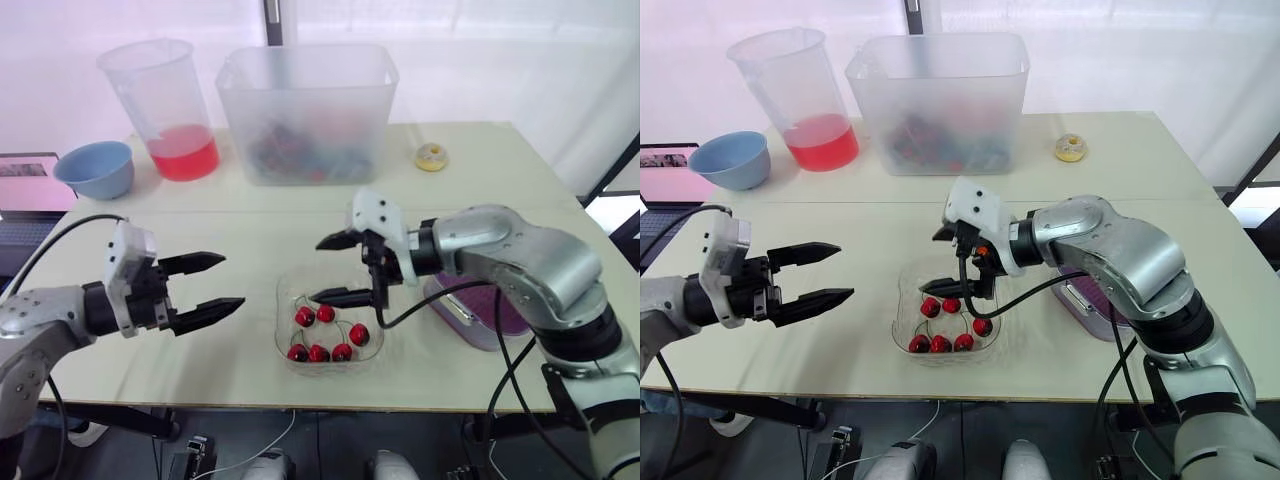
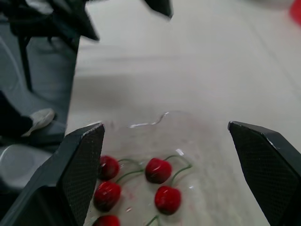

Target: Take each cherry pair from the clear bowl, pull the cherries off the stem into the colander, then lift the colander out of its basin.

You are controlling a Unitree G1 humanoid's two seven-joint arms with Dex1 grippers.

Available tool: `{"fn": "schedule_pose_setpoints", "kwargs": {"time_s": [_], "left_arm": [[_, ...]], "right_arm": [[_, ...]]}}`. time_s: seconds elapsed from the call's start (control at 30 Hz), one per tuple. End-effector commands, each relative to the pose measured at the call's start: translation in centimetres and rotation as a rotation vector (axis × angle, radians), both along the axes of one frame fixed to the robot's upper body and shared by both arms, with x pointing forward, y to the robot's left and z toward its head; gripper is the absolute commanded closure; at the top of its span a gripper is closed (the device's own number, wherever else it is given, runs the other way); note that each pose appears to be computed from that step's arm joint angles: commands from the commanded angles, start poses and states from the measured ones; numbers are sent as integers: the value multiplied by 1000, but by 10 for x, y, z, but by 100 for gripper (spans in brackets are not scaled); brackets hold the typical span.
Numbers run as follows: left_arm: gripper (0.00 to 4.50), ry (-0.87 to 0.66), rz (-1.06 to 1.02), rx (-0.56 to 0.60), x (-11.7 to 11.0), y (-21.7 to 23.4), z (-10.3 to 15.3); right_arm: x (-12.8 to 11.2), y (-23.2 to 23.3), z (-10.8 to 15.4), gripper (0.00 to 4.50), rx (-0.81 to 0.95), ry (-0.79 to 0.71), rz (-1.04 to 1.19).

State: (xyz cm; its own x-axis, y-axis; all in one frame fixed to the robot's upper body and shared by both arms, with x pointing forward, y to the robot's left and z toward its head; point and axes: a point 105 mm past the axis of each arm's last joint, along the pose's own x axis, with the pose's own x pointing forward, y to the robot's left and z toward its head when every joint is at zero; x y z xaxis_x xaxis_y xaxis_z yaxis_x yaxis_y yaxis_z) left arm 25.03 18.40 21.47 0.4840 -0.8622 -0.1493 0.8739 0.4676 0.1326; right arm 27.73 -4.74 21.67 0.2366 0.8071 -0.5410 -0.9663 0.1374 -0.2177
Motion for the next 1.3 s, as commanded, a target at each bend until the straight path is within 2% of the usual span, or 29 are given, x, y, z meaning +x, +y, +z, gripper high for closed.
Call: {"fn": "schedule_pose_setpoints", "kwargs": {"time_s": [0.03,0.17,0.23,0.3,0.77,0.93,1.3], "left_arm": [[0,-50,-26,65,2,3,8],[0,-50,-47,95,4,5,7],[0,-47,-64,101,3,3,7],[0,-44,-85,110,1,0,7],[0,-16,-154,123,-6,-4,10],[0,64,-186,111,-18,-5,2],[0,79,-188,101,-21,-8,3]], "right_arm": [[5,-2,-11,3,-115,3,-30],[9,0,-20,3,-175,6,-48],[8,5,-24,60,-178,23,-50],[9,11,-30,138,-188,22,-64],[28,25,-57,138,-257,17,-127],[28,27,-65,138,-274,11,-128],[29,32,-82,138,-294,25,-122]]}}
